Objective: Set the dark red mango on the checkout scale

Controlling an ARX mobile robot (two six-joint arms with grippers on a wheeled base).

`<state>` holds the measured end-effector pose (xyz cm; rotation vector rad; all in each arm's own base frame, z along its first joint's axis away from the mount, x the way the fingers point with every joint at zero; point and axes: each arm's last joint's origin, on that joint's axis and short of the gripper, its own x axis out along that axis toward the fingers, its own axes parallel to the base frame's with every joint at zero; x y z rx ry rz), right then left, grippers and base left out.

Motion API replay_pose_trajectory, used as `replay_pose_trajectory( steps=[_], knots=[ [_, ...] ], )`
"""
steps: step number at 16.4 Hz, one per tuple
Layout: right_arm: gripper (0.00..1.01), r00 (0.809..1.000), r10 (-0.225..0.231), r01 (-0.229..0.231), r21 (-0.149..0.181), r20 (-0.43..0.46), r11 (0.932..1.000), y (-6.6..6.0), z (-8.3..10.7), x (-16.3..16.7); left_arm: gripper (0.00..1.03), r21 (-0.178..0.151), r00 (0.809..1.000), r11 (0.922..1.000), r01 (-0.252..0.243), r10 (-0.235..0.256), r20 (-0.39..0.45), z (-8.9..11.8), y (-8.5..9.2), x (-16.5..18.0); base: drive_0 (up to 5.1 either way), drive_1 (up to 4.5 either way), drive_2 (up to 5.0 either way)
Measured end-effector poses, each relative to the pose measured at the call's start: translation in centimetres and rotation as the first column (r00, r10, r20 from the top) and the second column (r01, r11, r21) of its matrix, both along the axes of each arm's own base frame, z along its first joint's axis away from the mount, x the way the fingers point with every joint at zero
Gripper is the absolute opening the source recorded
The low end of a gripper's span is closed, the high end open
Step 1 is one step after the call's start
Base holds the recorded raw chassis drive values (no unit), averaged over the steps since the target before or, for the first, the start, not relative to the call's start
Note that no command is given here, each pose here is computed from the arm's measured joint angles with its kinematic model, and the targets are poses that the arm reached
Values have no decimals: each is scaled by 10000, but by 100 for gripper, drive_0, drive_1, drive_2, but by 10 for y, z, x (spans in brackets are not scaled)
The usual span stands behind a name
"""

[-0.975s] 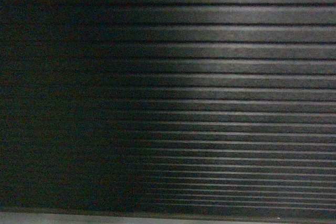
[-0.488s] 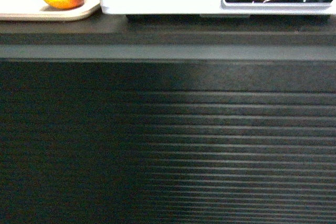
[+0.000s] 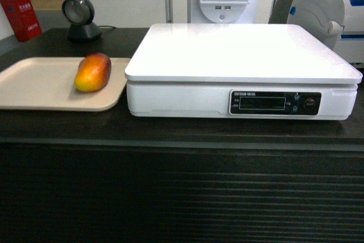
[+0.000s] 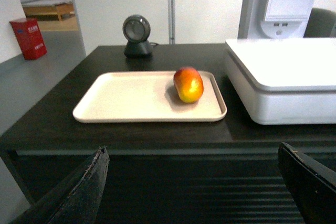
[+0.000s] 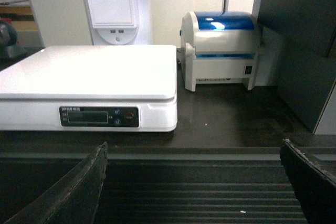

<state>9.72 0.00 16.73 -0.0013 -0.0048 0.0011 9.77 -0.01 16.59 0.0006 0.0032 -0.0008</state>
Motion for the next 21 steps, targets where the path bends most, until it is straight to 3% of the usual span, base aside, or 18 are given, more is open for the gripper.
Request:
replay_pose_trajectory(
  steps=[21],
  knots=[
    [98, 10000, -11, 11, 8, -4, 10000, 0, 0, 0, 98, 0, 10000, 10000, 8, -8, -4, 0, 0, 0, 0, 0, 0]
  ],
)
